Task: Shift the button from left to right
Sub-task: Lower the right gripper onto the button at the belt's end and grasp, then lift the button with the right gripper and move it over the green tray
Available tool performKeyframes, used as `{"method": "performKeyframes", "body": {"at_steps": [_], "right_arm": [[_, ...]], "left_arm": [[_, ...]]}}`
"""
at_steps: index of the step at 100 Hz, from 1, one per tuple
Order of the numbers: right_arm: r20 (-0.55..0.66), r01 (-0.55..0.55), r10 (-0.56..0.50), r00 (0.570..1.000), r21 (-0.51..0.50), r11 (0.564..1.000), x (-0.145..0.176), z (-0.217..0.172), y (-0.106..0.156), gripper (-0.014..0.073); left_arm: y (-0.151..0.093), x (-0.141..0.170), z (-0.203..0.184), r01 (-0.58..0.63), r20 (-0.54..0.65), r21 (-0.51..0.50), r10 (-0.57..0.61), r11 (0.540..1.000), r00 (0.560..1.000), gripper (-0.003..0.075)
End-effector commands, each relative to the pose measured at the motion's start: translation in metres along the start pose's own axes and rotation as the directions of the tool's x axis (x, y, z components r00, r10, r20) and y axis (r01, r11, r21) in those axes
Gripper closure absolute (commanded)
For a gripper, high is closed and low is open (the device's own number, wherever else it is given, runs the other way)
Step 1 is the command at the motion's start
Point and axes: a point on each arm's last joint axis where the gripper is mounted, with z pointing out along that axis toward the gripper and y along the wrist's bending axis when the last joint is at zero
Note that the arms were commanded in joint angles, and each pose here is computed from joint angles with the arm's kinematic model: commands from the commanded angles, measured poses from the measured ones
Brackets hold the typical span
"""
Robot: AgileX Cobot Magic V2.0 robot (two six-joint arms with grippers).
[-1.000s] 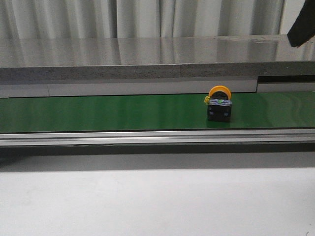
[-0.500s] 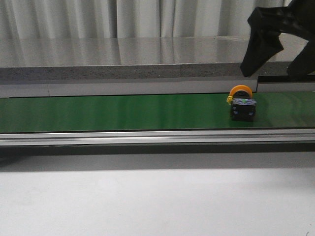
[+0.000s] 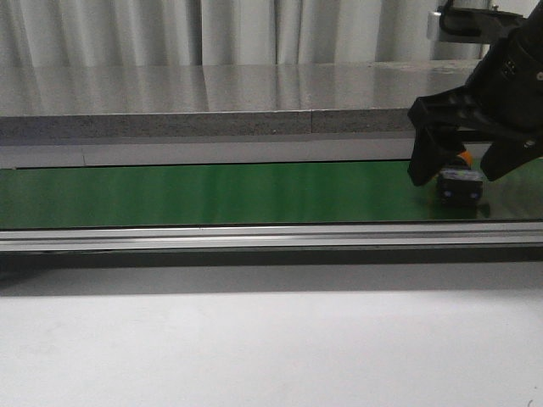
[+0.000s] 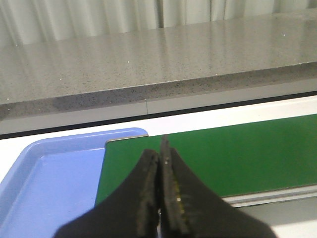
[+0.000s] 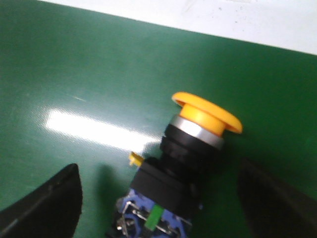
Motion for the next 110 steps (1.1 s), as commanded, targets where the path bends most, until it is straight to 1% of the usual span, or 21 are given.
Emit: {"method": "performKeyframes", "body": {"at_steps": [1,8,18,25,40,48,57,69,83,100,110], "right_arm": [[0.111,0.019,-0.020,0.994,0.015,1.000,-0.018,-0.012,-0.001,-0.0002],[0.098,0.018,-0.019,0.995,0.014,1.000,-0.016,-0.008,-0.001,0.0087],[0.087,0.018,-0.019,0.996,0.013,1.000,-0.015,-0.008,-0.001,0.0246],[0.084,0.017,-0.018,0.996,0.011,1.000,-0.015,-0.008,-0.001,0.0308],[0.119,0.020,-0.022,0.993,0.011,1.000,-0.020,-0.021,0.000,0.0314],[0.159,0.037,-0.039,0.987,0.021,0.999,-0.028,-0.037,0.000,0.0314],[0.194,0.058,-0.068,0.979,0.053,0.997,-0.040,-0.059,-0.007,0.0314],[0.207,0.055,-0.081,0.975,0.126,0.990,-0.053,-0.085,-0.030,0.0314],[0.220,0.003,-0.059,0.974,0.248,0.969,-0.061,-0.108,-0.074,0.0314],[0.225,-0.101,0.015,0.974,0.375,0.921,-0.049,-0.123,-0.133,0.0314],[0.217,-0.153,0.064,0.974,0.423,0.893,-0.040,-0.121,-0.163,0.0314]], "left_arm": [[0.002,-0.016,-0.001,0.005,0.097,-0.010,-0.004,1.000,0.995,0.0739],[0.002,-0.016,-0.001,0.005,0.097,-0.010,-0.004,1.000,0.995,0.0739],[0.002,-0.016,-0.001,0.005,0.097,-0.010,-0.004,1.000,0.995,0.0739],[0.002,-0.016,-0.001,0.005,0.097,-0.010,-0.004,1.000,0.995,0.0739],[0.002,-0.016,-0.001,0.005,0.097,-0.010,-0.004,1.000,0.995,0.0739],[0.002,-0.016,-0.001,0.005,0.097,-0.010,-0.004,1.000,0.995,0.0739],[0.002,-0.016,-0.001,0.005,0.097,-0.010,-0.004,1.000,0.995,0.0739],[0.002,-0.016,-0.001,0.005,0.097,-0.010,-0.004,1.000,0.995,0.0739],[0.002,-0.016,-0.001,0.005,0.097,-0.010,-0.004,1.000,0.995,0.0739],[0.002,-0.016,-0.001,0.005,0.097,-0.010,-0.004,1.000,0.995,0.0739],[0.002,-0.016,-0.001,0.005,0.097,-0.010,-0.004,1.000,0.995,0.0739]]}}
